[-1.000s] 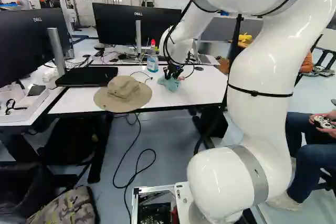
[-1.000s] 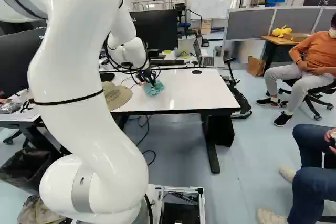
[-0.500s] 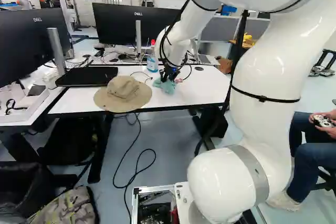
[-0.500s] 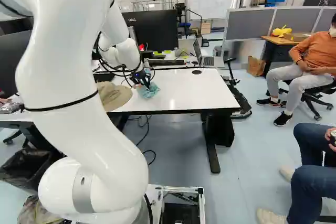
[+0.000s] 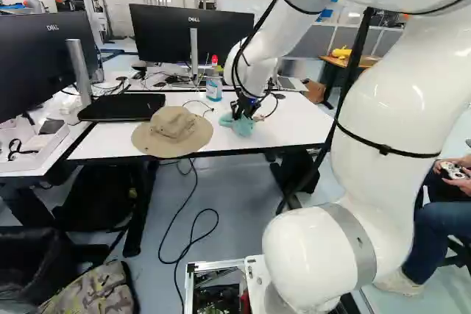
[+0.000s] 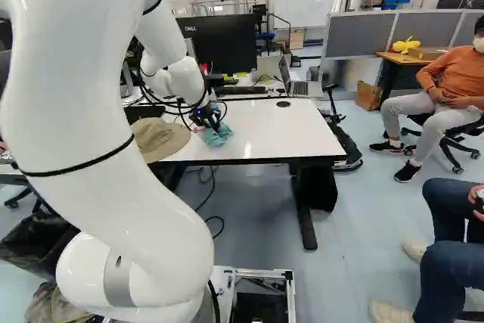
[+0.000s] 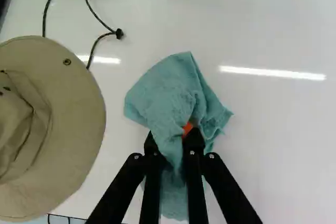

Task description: Clean the table with the green towel

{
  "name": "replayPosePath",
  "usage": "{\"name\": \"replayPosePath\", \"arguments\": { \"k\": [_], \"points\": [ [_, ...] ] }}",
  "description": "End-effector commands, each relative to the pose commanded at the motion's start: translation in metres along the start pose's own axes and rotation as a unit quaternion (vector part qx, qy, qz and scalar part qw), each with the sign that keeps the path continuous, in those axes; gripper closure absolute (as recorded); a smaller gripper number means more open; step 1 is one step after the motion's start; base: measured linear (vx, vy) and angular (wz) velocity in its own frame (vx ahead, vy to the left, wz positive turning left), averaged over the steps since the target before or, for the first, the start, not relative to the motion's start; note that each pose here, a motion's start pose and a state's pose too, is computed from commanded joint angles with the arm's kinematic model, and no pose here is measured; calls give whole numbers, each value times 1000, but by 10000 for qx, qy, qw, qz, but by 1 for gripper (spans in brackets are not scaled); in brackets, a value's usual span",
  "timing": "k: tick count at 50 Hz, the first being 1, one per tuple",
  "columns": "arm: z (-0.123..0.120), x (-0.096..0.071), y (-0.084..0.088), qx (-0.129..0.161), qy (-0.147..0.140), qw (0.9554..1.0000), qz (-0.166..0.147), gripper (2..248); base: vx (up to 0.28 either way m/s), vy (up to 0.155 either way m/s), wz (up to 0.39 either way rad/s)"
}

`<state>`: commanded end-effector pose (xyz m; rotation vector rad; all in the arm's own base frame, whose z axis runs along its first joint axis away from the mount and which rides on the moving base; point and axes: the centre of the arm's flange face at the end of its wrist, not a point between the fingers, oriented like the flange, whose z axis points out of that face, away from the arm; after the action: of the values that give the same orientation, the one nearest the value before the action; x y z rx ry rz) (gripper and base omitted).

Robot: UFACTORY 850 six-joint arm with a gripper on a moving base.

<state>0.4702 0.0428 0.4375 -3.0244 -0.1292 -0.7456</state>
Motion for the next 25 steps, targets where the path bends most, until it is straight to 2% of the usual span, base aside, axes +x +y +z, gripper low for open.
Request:
{"name": "replayPosePath", "arguments": {
  "k": [14,25],
  "points": [
    [-1,-2,24,-121,-1,9997,230,201,0,0,0],
    [4,8,42,-203,15,9991,385,201,0,0,0]
  ]
}}
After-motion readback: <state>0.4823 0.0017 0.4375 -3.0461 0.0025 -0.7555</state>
